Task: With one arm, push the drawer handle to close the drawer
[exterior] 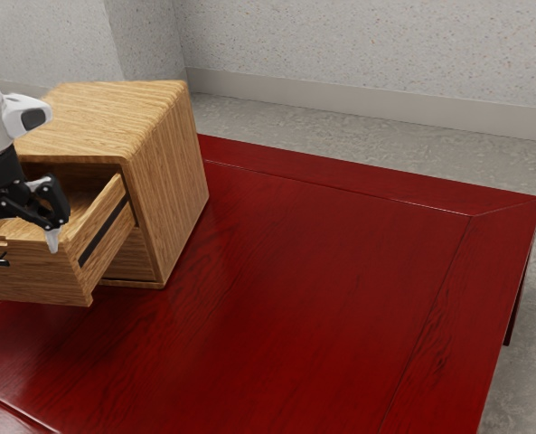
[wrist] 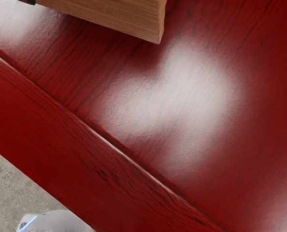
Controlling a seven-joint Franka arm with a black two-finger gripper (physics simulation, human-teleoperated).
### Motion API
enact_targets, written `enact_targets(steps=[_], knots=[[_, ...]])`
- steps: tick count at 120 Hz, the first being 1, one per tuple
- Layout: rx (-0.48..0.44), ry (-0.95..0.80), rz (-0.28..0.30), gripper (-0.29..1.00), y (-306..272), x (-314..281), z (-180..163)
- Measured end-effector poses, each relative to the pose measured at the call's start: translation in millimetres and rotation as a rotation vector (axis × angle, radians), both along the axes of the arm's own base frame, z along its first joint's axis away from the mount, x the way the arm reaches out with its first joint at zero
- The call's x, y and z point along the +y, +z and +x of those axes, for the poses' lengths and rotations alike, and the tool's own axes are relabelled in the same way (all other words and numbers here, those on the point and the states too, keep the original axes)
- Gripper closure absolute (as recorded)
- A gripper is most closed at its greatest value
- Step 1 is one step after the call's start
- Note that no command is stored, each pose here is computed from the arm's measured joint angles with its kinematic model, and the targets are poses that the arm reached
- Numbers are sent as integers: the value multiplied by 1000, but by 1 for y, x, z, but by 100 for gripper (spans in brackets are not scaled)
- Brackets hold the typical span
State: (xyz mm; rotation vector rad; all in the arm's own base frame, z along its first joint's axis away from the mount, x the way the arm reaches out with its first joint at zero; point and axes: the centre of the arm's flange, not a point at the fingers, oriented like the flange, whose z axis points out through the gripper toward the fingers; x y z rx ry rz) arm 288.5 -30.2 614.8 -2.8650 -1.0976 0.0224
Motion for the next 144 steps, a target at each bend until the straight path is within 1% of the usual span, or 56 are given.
enact_targets(steps=[5,11,30,52,62,80,90,106,118,144], knots=[[2,64,7,0,-11,7,6],[1,113,-1,0,-23,11,11],[-3,145,-34,0,-49,16,14],[-14,83,-32,0,-71,5,1],[-25,78,-59,0,-71,20,0],[21,0,-56,0,-80,25,-2],[48,-29,-67,0,-83,39,-3],[65,-121,-38,1,-84,54,-5],[54,-193,-26,9,-86,71,0],[24,-391,-27,38,-103,97,16]])
